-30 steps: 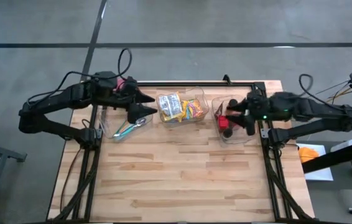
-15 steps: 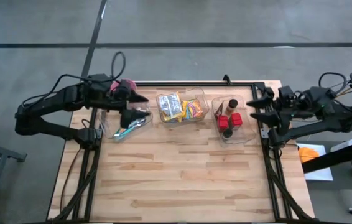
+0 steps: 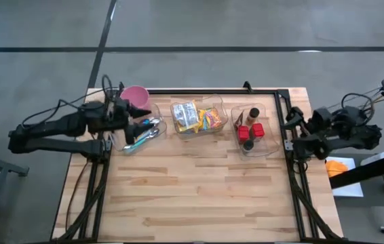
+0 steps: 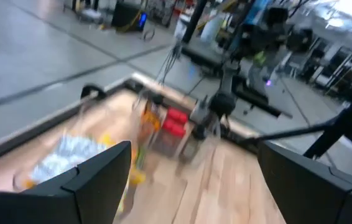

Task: Pick & Place Food Item
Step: Return to Home Position

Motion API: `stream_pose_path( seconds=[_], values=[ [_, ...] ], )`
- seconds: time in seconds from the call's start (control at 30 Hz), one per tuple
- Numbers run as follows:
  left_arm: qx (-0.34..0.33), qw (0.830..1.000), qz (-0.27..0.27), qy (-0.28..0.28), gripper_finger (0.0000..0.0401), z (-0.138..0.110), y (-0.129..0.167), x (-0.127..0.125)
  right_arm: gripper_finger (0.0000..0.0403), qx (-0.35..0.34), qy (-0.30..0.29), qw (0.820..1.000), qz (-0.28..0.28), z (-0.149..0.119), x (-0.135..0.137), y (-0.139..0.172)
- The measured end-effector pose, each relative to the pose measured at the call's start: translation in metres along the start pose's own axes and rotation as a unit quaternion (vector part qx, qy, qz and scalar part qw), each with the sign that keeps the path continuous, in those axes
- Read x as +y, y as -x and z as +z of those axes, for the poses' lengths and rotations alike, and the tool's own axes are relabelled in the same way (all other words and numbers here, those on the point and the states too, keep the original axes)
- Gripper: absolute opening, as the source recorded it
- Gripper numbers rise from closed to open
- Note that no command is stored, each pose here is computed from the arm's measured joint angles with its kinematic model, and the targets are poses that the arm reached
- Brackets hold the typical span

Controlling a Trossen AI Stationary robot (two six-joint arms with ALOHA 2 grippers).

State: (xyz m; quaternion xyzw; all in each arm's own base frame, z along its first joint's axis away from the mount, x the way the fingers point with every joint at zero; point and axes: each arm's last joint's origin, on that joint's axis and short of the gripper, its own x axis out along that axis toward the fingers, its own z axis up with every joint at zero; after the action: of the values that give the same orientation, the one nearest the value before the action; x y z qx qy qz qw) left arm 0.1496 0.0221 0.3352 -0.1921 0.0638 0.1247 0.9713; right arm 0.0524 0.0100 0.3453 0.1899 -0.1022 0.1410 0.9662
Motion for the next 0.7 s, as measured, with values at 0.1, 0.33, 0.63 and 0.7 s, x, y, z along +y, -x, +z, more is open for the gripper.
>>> stream_pose_path(
  seconds=[0.1, 0.33, 0.63, 0.7],
  values=[
    [0.023, 1.000, 0.002, 0.000, 0.0358, -0.018, -0.004, 0.005, 0.0271, -0.007, -0.010, 1.000, 0.004, -0.019, -0.006, 0.009],
    [0.049, 0.998, 0.012, -0.038, 0.0359, -0.047, -0.012, 0.016, 0.0271, -0.024, 0.011, 0.997, 0.072, -0.054, -0.016, 0.018],
    [0.056, 0.997, 0.005, -0.050, 0.0359, -0.095, -0.013, 0.034, 0.0271, -0.011, 0.018, 0.996, 0.086, -0.100, -0.036, 0.003],
    [0.042, 0.998, -0.001, -0.046, 0.0359, -0.103, -0.011, 0.037, 0.0271, -0.021, 0.018, 0.996, 0.090, -0.109, -0.039, 0.003]
  ],
)
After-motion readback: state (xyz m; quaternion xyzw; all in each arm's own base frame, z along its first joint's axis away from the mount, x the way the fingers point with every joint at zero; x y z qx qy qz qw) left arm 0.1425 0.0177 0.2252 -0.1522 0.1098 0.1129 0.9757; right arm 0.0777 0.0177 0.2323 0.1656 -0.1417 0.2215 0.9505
